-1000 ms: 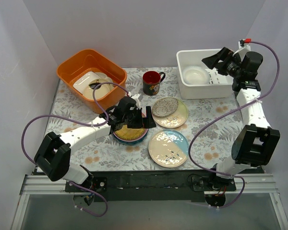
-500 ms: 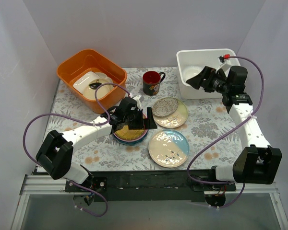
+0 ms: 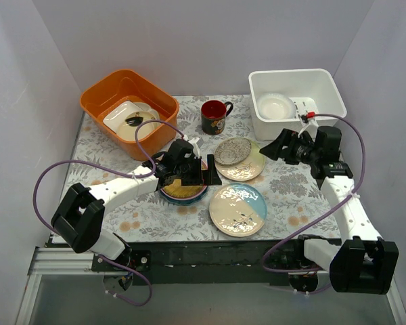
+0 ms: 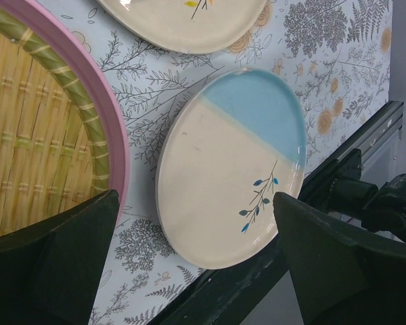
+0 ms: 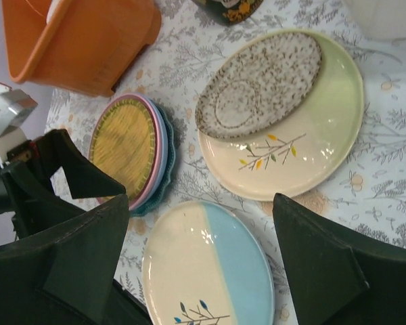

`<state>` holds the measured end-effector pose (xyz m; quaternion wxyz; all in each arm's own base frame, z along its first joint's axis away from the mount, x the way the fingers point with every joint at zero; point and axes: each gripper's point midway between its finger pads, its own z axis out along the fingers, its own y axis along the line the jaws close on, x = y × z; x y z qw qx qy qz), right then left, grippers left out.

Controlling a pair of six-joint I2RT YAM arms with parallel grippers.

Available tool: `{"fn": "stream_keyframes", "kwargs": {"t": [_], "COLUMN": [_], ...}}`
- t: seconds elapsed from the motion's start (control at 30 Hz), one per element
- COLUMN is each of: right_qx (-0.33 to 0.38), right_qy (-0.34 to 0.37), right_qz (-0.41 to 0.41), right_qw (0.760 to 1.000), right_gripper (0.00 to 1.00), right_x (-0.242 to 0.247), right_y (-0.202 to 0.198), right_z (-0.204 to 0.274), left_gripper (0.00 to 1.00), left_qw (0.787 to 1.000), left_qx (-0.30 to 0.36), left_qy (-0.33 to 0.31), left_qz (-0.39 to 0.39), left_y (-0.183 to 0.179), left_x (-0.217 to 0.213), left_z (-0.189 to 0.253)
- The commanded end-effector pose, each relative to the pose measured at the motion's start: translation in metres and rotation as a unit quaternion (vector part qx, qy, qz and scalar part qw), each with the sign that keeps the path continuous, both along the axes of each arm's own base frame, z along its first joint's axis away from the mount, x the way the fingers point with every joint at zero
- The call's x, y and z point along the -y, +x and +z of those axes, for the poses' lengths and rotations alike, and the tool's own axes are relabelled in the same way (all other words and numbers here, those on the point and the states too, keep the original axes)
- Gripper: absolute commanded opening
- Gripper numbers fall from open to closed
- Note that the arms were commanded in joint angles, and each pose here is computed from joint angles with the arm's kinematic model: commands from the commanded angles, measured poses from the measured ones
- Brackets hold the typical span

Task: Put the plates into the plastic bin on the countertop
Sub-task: Pick up the plate at the center of the board.

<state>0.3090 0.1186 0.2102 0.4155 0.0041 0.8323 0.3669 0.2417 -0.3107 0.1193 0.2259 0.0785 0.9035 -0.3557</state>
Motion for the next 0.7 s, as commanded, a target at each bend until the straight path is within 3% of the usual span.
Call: {"fn": "stream_keyframes", "kwargs": {"t": [0.0,0.67], "right_qx": [-0.016,-0.161], "right_qy": [-0.013,-0.017], "right_qz": [0.014,-0.013], "right_qw": [1.000,0.987], "right_gripper": [0.93,0.87], "right_x": [-0.001,0.005], "right_y": [-0.024,-0.108], "right_z": [-0.019,-0.116], "left_gripper": [0.98,0.98], "left_qw": [1.000,0.999], "left_qx": [0.004,-0.015], "left_qy": [-0.008,-0.029], "left_qz": [-0.009,-0.036], "left_y": [0.000,-0.012], "left_x": [0.002,0.008], "left_z": [0.002,0.001]}}
